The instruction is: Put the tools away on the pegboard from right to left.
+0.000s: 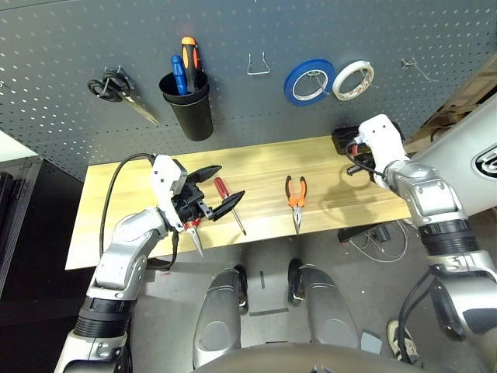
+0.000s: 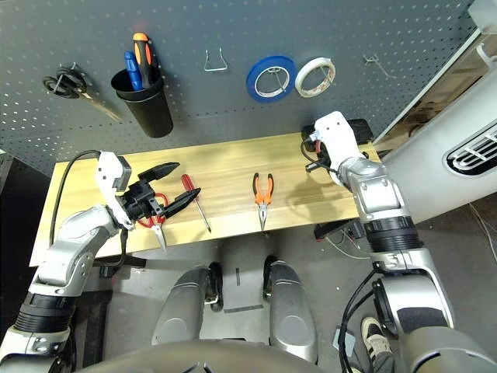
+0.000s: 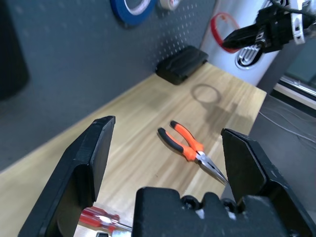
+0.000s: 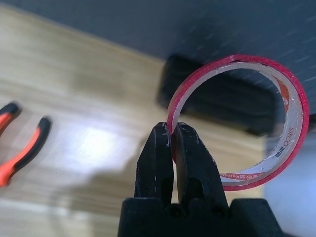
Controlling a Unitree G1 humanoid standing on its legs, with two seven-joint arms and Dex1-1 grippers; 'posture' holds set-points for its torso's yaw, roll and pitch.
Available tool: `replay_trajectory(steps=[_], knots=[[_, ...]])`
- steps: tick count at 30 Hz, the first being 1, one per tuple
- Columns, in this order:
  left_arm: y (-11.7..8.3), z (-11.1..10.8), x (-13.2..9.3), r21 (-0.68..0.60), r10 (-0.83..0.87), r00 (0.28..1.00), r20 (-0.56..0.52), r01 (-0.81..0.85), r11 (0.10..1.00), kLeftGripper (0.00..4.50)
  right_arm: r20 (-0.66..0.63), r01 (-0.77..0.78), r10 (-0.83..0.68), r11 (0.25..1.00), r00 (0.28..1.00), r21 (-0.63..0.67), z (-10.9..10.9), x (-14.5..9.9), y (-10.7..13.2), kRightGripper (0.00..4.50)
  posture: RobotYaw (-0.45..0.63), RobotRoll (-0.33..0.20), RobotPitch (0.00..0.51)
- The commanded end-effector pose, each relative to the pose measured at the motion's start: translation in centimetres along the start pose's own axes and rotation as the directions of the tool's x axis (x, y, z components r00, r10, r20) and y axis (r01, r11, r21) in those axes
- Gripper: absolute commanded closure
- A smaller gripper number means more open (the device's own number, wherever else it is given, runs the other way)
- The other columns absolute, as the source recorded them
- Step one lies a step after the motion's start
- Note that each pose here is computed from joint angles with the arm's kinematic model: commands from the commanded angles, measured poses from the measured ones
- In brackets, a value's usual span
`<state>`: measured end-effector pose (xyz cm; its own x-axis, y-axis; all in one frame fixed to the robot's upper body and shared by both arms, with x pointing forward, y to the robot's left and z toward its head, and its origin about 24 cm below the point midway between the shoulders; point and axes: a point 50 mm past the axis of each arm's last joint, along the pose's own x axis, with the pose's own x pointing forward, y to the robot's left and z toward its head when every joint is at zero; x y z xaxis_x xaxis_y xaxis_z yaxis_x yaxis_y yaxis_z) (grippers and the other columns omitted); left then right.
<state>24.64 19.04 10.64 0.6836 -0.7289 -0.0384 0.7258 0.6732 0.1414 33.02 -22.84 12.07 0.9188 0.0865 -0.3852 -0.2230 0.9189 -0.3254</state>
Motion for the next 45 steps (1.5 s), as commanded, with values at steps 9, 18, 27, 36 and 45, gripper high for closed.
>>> replay_trajectory(steps=[9,18,27,36,45], knots=[[0.6,2.3,-2.3,0.041,0.035,0.997,0.071,-0.038,0.998,0.00,0.177,0.128,-0.123,0.991,0.976,-0.022,1.6,-1.0,-2.1,4.48,0.02,0.000,0.097],[0.7,3.3,-2.0,0.051,0.031,0.994,0.106,-0.036,0.998,0.00,0.376,0.283,-0.240,0.957,0.895,-0.062,4.4,-1.7,-3.6,4.48,0.02,0.000,0.098],[0.5,3.5,-1.1,0.046,0.010,0.993,0.114,-0.015,0.999,0.00,0.335,0.398,-0.379,0.917,0.863,0.011,4.2,-1.1,-6.2,4.48,0.02,0.000,0.104],[0.5,3.6,-0.9,0.048,0.006,0.994,0.109,-0.012,0.999,0.00,0.252,0.331,-0.333,0.942,0.908,0.052,3.6,0.7,-7.3,4.48,0.02,0.000,0.108],[0.3,4.2,-0.2,0.051,-0.005,0.994,0.112,-0.001,0.999,0.00,0.174,0.249,-0.260,0.965,0.950,0.083,3.6,3.3,-7.2,4.48,0.03,0.000,0.115]])
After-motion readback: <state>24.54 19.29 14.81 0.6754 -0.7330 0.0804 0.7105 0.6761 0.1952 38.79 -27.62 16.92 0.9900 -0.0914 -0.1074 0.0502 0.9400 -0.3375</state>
